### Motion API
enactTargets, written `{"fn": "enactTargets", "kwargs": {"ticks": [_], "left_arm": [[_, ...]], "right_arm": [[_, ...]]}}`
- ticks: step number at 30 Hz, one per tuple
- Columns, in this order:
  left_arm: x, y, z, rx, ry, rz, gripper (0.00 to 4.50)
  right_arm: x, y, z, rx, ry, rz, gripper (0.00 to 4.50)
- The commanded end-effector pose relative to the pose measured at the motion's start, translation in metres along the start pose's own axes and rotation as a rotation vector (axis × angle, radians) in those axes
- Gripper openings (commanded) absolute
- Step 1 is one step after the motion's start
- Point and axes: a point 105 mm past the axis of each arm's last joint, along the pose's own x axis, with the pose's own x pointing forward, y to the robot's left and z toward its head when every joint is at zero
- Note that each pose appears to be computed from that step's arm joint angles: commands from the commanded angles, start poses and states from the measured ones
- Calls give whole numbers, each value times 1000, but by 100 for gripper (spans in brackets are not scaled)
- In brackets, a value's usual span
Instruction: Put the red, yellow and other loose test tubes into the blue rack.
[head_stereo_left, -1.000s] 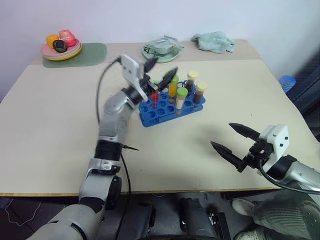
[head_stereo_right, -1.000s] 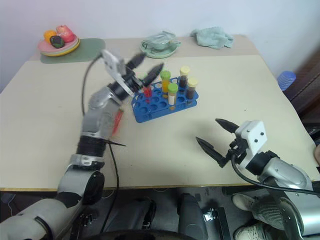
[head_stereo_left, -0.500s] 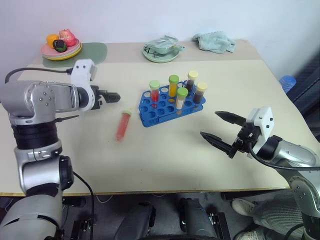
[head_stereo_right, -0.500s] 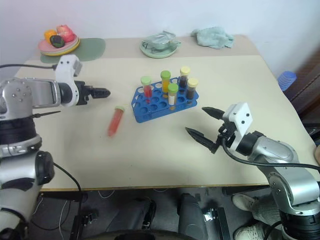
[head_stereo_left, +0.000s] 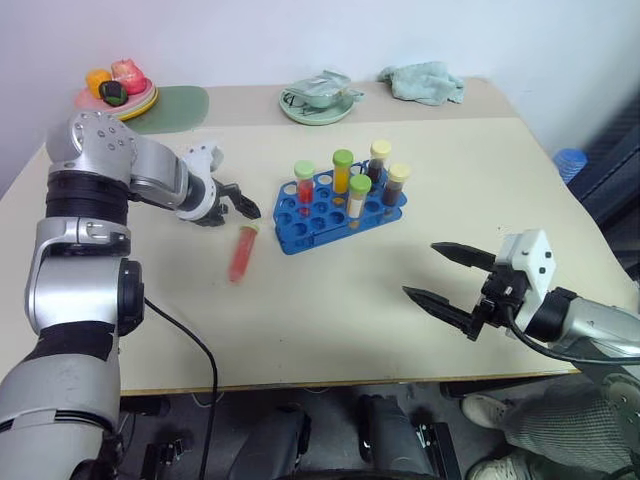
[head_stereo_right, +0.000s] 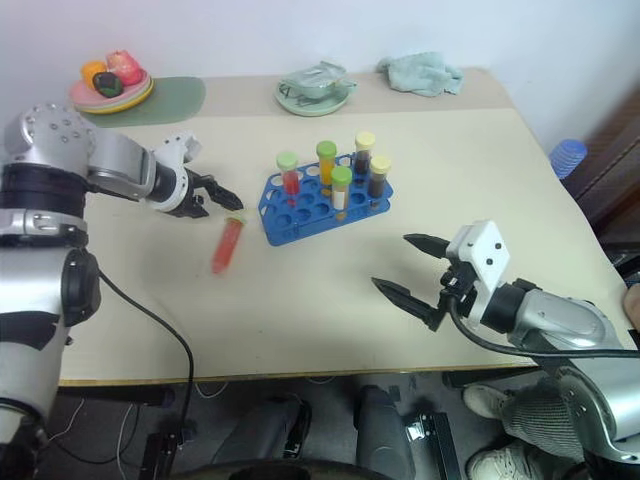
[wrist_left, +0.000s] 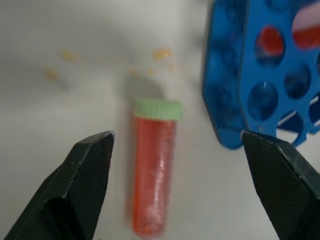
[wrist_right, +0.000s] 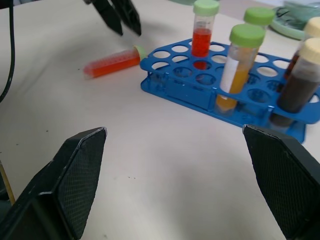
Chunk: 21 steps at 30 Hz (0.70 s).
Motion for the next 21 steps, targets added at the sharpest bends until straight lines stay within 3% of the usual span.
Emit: {"fn": "enactTargets", "kwargs": {"ticks": [1,19,21], "left_arm": [[-12,-9,5,23,6,-9,414],[35,5,-27,-1,155,173,414],[38,9,-29,0,149,188,360]], "right_arm": [[-5,3,11,-42,-22,-4,450],[-6,4,11,-43,-32,-34,450],[-8,5,10,-42,-31,-37,450]]}}
